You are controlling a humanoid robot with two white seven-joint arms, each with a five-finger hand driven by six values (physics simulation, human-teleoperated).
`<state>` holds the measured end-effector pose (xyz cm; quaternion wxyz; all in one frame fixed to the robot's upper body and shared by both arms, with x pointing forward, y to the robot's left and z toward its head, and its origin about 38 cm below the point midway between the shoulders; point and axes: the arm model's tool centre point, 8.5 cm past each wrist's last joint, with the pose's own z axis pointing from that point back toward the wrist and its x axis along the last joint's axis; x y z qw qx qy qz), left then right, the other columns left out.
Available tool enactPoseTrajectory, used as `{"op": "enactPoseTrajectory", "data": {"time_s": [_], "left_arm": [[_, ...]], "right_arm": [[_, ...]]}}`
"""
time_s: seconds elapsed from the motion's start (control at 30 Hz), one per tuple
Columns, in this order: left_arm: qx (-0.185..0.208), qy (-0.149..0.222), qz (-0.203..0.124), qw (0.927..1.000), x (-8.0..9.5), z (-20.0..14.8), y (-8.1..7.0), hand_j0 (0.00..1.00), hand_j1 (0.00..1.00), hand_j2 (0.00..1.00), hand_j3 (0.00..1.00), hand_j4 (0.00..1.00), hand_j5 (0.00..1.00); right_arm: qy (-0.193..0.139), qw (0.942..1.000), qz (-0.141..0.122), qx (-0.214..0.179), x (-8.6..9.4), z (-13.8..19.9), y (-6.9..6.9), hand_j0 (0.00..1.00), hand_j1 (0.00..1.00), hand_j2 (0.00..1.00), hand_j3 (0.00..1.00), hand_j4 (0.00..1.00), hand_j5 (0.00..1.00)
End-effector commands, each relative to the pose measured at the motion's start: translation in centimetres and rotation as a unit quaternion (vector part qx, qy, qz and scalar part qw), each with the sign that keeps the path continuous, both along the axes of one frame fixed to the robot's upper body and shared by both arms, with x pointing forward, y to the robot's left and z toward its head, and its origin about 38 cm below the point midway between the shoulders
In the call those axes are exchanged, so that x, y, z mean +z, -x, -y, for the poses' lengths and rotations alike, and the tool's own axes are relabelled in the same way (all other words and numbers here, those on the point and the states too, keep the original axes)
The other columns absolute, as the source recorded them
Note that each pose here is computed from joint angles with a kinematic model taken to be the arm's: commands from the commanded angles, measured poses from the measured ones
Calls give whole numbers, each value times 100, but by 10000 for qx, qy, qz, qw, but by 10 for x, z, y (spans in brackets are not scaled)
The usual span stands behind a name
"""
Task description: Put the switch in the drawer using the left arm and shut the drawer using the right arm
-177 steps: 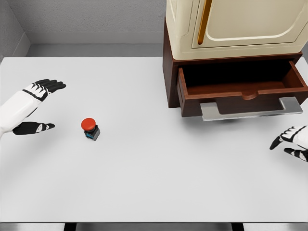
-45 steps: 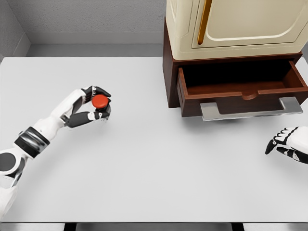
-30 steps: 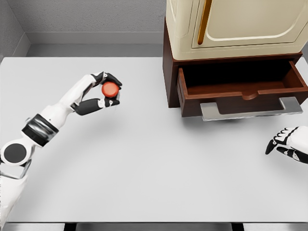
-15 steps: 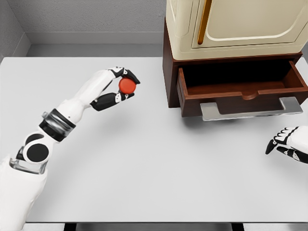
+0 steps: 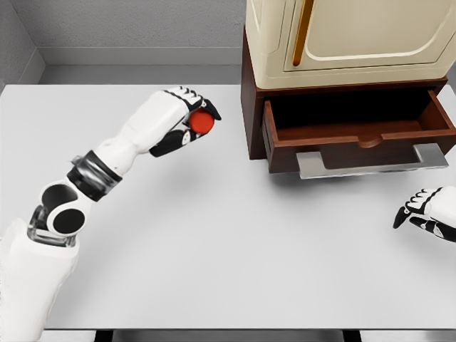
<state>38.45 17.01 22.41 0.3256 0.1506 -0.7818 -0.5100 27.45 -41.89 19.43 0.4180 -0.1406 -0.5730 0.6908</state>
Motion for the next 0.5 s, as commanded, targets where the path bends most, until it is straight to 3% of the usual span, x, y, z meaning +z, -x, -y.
{"op": "enactPoseTrajectory", "data": {"time_s": [0.0,0.17,0.47], "left_arm": [[-156,-234,298,9992,1,7,4,45,45,45,45,45,45],[-447,-674,753,9939,11,29,4,45,45,45,45,45,45],[-766,-1013,1075,9861,23,60,4,45,45,45,45,45,45]], "right_arm": [[-21,10000,-2,-9,1,0,0,46,46,46,46,46,46],[-21,10000,-2,-9,1,0,0,46,46,46,46,46,46],[-19,10000,3,-16,1,0,-1,46,46,46,46,46,46]]}}
